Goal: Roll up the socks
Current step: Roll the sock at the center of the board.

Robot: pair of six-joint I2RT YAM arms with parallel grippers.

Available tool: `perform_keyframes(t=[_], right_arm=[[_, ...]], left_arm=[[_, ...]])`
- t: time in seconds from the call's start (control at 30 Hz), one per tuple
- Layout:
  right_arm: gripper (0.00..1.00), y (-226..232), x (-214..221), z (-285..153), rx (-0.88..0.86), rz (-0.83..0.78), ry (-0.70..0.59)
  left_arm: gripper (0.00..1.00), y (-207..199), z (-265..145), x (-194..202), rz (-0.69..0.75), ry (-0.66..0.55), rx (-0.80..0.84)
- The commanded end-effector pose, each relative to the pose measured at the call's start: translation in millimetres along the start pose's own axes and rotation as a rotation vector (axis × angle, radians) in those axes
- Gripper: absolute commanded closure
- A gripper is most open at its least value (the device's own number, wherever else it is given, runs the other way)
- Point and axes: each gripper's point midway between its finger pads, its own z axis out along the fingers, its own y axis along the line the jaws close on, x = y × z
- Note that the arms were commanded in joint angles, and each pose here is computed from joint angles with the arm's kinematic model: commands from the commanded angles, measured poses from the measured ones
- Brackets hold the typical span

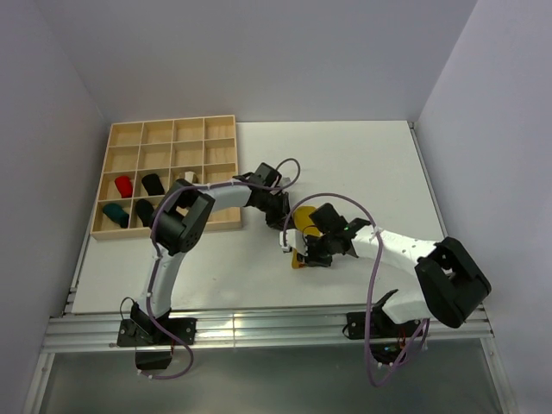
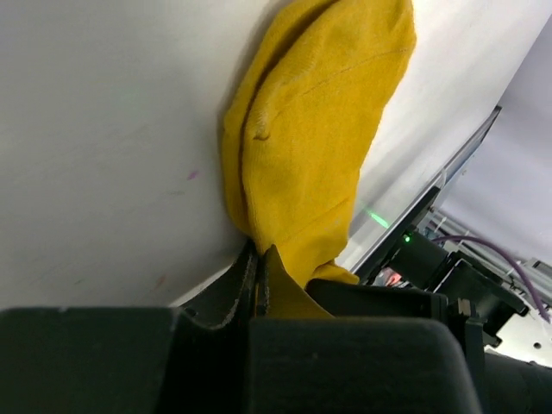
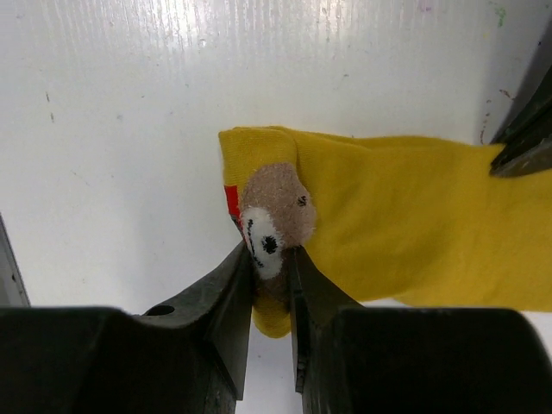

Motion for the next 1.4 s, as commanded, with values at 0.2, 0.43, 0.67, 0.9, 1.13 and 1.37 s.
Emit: perform_keyframes(t=[0.2, 0.43, 0.67, 0.9, 1.13, 1.37], right_arm=[[0.81, 9.5, 14.7, -12.1, -0.212, 0.146, 0.033], [0.81, 1.5, 11.9, -11.0, -0.408, 0.273, 0.053], [0.8, -12.3, 8.5, -3.2, -0.502, 0.365, 0.098], [0.8, -22.2, 6.1, 1.1, -0.59, 0.443, 0.141], [0.79, -33.8, -0.1, 3.1, -0.641, 0.479, 0.167], [0.78, -35.0, -2.9, 4.4, -0.688, 0.507, 0.181]], left_arm=[[1.0, 53.8, -25.4, -24.9, -0.073, -0.155, -0.175], [1.0, 60.4, -26.1, -26.1, -0.069, -0.191, -0.175], [1.0, 59.4, -31.8, -33.1, -0.074, -0.28, -0.158], [1.0, 61.4, -38.8, -26.8, -0.064, -0.342, -0.131], [0.96, 59.3, -40.5, -24.4, -0.051, -0.399, -0.083], [0.94, 36.5, -57.5, -27.9, -0.031, -0.555, 0.015]])
